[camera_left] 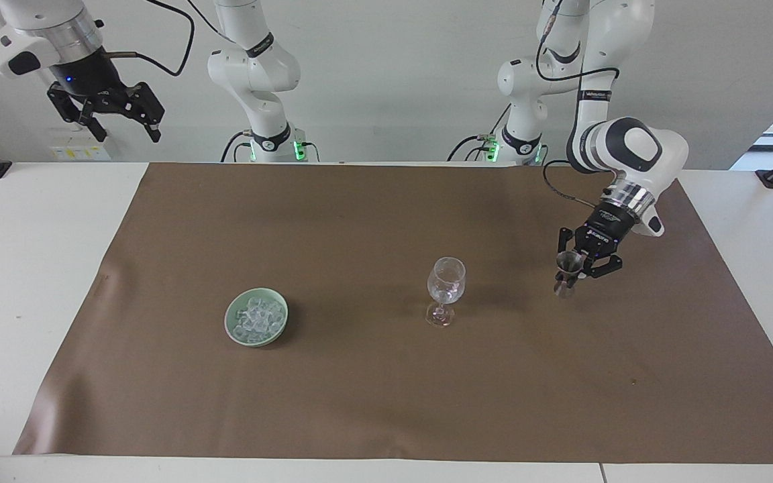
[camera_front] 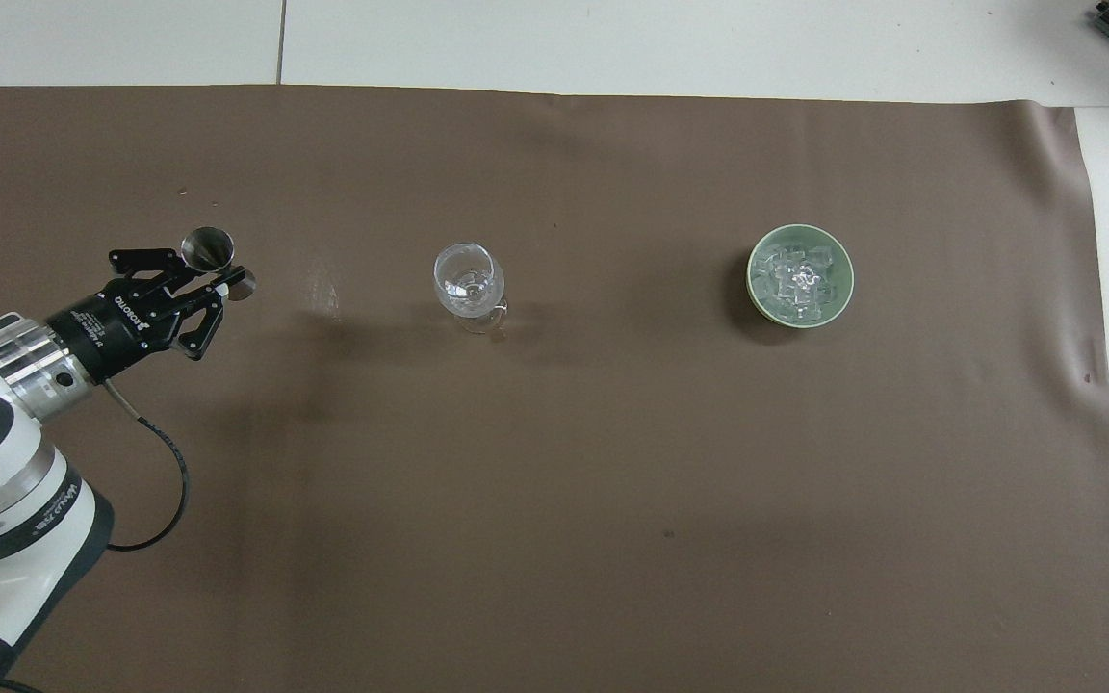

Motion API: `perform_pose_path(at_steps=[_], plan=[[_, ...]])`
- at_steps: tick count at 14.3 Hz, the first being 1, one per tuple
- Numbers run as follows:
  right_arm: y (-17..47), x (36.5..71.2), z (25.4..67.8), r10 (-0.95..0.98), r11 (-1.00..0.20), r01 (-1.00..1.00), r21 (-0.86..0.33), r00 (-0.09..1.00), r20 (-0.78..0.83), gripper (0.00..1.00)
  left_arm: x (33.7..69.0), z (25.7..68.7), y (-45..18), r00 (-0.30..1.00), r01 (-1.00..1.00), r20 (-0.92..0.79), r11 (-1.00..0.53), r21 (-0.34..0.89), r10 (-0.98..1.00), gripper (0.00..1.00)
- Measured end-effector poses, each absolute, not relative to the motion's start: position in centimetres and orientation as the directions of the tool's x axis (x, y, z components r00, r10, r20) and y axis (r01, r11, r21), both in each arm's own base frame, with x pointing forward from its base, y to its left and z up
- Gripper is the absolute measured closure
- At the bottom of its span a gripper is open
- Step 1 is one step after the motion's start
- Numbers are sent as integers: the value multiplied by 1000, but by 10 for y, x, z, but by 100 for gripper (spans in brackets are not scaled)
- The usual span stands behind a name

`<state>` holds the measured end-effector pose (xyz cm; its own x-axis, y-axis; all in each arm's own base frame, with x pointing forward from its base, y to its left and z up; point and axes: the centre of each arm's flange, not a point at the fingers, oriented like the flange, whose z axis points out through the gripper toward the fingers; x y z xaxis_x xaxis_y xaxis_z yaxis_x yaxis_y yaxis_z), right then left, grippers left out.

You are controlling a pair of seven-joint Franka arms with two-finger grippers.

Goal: Pour wine and add ice with both arms
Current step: 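Reach the open right gripper into the green ice bowl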

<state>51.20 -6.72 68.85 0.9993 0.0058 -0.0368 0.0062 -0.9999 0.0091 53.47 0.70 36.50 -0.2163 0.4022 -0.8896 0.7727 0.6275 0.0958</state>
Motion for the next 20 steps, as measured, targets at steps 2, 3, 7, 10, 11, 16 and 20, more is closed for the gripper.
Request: perform_pose_path(at_steps=[2, 3, 7, 10, 11, 16, 20], plan=[[-59, 513, 689, 22, -1000, 22, 10, 999, -35, 0, 534, 356, 18, -249, 760, -890, 646, 65, 382, 78], [-56, 514, 689, 28, -1000, 28, 11, 999, -28, 0, 533, 352, 23, -269, 753, -890, 657, 43, 367, 78], [-29, 529, 684, -40, -999, -38, -37, 998, 47, 0, 531, 329, 41, -329, 738, -894, 673, -43, 303, 78], [7, 549, 640, -76, -995, -71, -66, 993, 91, 0, 528, 295, 56, -382, 727, -888, 676, -118, 256, 78], [15, 555, 617, -75, -995, -68, -67, 993, 93, 0, 527, 288, 58, -393, 725, -885, 675, -133, 248, 78], [37, 592, 492, -59, -996, -50, -77, 991, 123, 0, 526, 275, 58, -392, 737, -887, 660, -146, 242, 78], [42, 611, 447, -61, -995, -51, -83, 990, 125, 0, 523, 268, 72, -351, 751, -900, 652, -106, 259, 78]])
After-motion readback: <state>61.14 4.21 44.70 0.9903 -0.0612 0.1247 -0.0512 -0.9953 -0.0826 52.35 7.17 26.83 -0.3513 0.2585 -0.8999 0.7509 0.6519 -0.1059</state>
